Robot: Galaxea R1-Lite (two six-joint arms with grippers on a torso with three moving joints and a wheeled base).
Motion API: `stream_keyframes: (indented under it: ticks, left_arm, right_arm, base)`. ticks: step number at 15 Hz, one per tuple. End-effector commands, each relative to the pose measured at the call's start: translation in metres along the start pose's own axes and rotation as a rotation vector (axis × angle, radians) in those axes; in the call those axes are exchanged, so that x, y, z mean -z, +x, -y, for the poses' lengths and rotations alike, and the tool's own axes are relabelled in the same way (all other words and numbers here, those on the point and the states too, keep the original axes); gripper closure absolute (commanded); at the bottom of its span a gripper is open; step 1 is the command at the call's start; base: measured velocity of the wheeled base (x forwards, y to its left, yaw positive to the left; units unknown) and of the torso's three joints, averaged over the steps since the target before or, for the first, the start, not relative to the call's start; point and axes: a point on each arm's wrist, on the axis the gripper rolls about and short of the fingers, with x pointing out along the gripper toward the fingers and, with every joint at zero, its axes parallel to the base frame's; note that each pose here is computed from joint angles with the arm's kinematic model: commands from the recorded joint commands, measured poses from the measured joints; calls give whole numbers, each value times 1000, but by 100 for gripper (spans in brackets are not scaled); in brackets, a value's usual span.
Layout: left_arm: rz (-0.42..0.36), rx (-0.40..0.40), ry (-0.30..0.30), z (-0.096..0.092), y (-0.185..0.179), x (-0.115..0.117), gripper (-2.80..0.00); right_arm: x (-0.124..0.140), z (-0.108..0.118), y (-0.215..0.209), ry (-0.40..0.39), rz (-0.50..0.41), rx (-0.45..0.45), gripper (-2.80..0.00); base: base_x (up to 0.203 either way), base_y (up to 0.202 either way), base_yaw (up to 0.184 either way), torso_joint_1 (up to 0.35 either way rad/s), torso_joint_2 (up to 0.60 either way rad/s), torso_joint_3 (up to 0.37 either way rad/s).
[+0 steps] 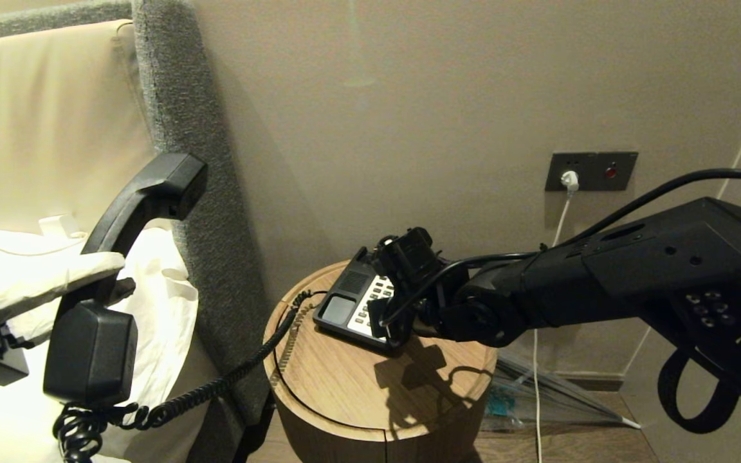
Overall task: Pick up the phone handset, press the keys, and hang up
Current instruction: Dial the number
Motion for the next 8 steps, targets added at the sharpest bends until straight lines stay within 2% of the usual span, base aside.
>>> stream_keyframes:
  ticks: [1, 8]
  left_arm:
    - [-3, 4, -4, 0, 0, 0, 0]
    - [-3, 4, -3, 0, 0, 0, 0]
  right_arm:
    - [0, -1, -2, 0, 2, -2, 0]
    - [6, -3, -12, -12, -11, -9, 0]
  base:
    - [0, 0, 0, 0, 0, 0]
    - [0, 0, 0, 0, 0, 0]
